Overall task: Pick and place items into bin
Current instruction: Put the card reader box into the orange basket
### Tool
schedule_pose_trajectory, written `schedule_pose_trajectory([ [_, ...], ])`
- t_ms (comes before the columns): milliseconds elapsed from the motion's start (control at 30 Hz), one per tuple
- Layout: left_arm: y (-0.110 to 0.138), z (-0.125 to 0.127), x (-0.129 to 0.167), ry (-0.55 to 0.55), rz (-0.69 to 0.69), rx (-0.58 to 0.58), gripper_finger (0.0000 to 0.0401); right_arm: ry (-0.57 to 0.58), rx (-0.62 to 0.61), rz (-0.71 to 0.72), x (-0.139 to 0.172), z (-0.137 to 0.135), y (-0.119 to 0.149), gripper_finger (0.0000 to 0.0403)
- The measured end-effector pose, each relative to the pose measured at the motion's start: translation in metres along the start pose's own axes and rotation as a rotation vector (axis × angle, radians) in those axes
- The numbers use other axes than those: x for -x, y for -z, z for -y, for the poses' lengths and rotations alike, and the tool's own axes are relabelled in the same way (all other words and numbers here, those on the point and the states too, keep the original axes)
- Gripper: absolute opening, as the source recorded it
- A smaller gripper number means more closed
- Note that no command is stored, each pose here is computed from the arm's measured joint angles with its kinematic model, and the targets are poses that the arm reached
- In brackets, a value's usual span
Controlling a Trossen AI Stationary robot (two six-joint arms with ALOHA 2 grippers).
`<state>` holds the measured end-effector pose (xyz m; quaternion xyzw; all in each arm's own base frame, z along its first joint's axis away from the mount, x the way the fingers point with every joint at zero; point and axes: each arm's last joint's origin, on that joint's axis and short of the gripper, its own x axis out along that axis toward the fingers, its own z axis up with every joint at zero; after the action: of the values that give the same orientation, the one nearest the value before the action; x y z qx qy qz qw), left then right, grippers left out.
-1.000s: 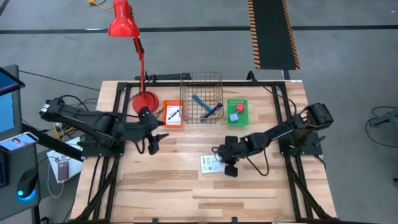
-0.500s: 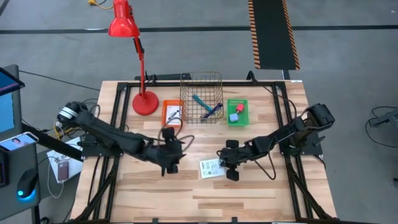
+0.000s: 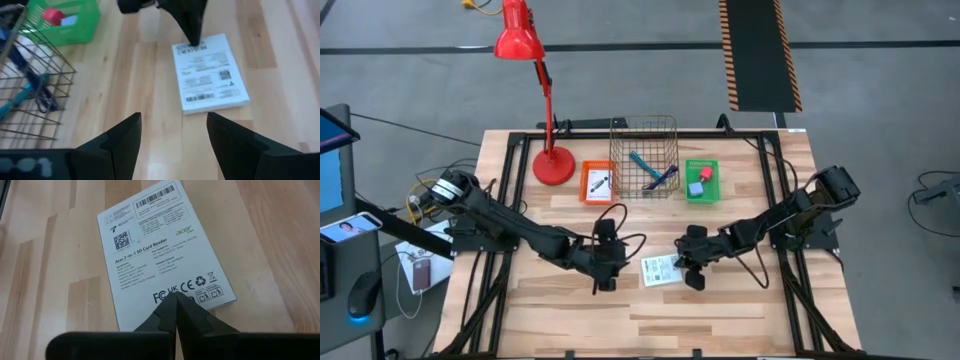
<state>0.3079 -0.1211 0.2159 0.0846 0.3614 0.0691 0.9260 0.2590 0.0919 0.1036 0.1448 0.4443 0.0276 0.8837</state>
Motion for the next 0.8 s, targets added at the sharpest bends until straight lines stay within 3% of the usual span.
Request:
schedule_pose_trajectory([
  [500, 0.005, -0.004, -0.002, 0.025, -0.065, -0.054, 0.0215, 0.019, -0.038, 0.036, 0.0, 0.005, 0.008, 0.0],
  [800, 0.012, 0.003, -0.019, 0.04, -0.095, -0.276, 0.0215, 0.017, -0.018, 0.042, 0.0, 0.005, 0.008, 0.0],
])
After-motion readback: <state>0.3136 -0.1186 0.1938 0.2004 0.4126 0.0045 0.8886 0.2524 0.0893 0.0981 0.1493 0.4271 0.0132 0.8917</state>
